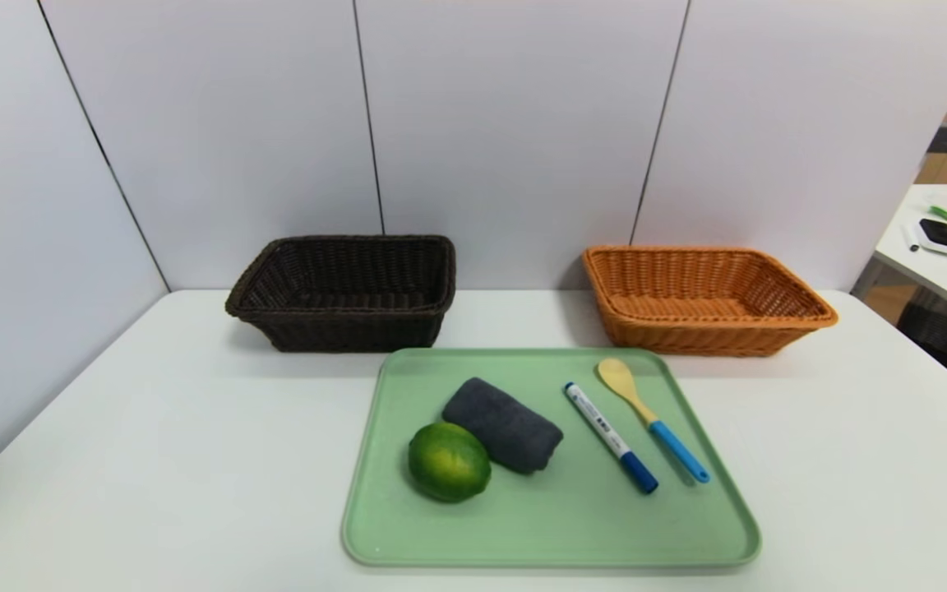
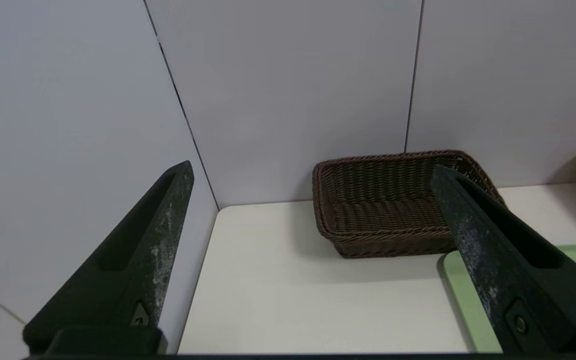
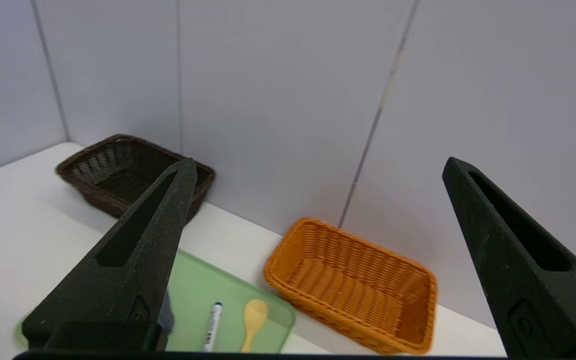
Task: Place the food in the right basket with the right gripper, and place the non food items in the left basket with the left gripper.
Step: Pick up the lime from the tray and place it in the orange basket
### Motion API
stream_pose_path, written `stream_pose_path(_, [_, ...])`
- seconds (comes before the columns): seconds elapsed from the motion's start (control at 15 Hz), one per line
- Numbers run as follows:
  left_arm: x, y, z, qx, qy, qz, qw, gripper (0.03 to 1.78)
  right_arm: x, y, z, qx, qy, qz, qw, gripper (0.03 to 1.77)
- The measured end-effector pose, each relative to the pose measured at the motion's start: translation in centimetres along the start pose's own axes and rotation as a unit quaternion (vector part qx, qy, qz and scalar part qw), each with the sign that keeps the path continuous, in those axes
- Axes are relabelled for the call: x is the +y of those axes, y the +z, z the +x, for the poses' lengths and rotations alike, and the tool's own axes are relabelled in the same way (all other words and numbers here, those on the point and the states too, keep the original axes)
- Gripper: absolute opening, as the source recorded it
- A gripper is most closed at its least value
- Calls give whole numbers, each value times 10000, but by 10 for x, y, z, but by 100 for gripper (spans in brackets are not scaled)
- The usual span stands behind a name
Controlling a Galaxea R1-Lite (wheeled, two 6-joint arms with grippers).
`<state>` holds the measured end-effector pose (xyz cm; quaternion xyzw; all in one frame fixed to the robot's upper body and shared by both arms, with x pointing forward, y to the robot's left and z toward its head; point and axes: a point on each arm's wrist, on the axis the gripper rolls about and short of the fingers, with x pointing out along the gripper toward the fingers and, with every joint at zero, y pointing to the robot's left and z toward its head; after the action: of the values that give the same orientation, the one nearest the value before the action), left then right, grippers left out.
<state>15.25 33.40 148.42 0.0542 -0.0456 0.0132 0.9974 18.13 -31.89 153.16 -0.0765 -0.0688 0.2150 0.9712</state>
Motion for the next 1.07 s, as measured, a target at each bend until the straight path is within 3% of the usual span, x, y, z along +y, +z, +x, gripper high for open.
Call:
stream_pose_path(0.27, [-11, -37, 45, 979, -344, 70, 9946, 169, 14, -16, 80, 801, 1183, 362, 9891, 170])
stream_pose_path(0.53, [-25, -67, 56, 1535, -663, 101, 9859, 169, 69, -42, 139, 1443, 1986, 434, 9684, 170])
stream_pose_path(0.87, [-41, -78, 59, 1751, -987, 14, 9796, 169, 139, -98, 187, 2584, 2273, 303, 9384, 170])
stream_pose_path(1.07, [-52, -77, 57, 1710, -1399, 45, 9753, 169, 163, -119, 199, 3013, 2287, 477, 9245, 170])
